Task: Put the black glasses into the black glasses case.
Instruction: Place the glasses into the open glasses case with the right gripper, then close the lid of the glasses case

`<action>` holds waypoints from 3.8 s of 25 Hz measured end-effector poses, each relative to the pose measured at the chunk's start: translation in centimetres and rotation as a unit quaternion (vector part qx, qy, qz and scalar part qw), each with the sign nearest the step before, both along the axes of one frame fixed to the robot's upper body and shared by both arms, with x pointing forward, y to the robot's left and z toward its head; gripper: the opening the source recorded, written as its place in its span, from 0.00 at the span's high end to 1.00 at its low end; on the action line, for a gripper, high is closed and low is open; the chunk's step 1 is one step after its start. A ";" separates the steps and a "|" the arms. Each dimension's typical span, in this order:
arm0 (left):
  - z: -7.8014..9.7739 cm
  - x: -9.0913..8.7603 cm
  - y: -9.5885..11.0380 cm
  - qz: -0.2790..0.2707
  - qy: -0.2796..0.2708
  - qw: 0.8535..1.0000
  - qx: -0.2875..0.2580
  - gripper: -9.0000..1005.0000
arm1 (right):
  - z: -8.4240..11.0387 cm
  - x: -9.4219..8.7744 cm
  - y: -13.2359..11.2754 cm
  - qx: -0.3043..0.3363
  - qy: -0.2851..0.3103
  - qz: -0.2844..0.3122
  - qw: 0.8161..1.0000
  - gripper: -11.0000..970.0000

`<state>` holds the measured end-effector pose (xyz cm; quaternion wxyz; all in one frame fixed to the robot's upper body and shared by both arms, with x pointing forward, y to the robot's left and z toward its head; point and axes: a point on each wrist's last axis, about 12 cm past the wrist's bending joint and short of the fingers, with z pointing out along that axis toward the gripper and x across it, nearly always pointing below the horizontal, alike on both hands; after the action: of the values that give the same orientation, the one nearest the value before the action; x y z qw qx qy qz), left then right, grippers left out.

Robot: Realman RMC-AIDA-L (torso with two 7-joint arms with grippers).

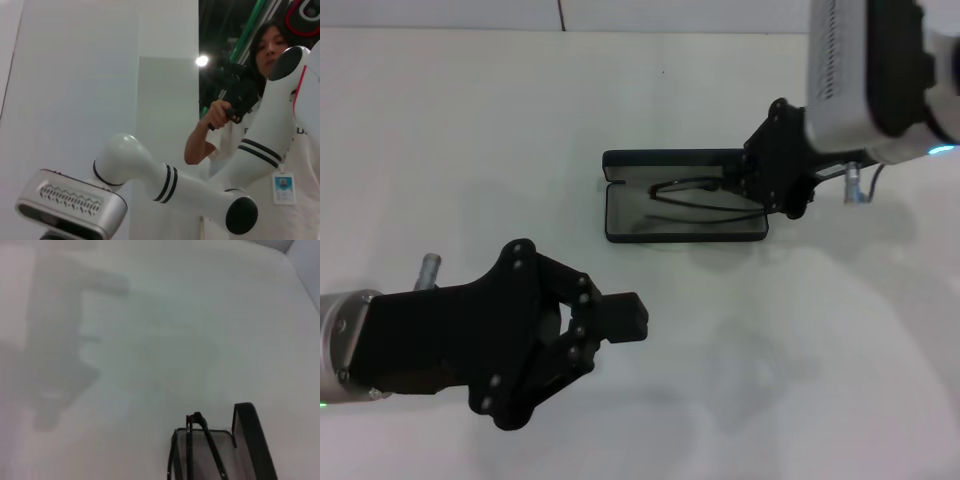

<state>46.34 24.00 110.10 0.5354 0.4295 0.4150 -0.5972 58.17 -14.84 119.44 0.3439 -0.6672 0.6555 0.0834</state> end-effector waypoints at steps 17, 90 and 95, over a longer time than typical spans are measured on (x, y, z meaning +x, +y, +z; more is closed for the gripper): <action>-0.7 0.9 0.6 0.057 0.020 0.998 0.023 0.95 | -2.5 1.0 1.3 -0.027 -0.057 0.010 0.998 0.93; -1.0 0.7 0.9 0.074 0.024 0.997 0.016 0.95 | -0.2 -2.8 -10.4 0.133 0.102 -0.191 0.967 0.85; -0.8 1.1 0.4 0.072 0.017 0.997 0.018 0.95 | 0.0 -2.3 -14.2 0.167 0.109 -0.238 0.951 0.98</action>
<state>47.46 24.45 109.27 0.5618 0.3980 0.4645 -0.5571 55.86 -29.00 119.42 0.3869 -0.4116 0.8054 0.1796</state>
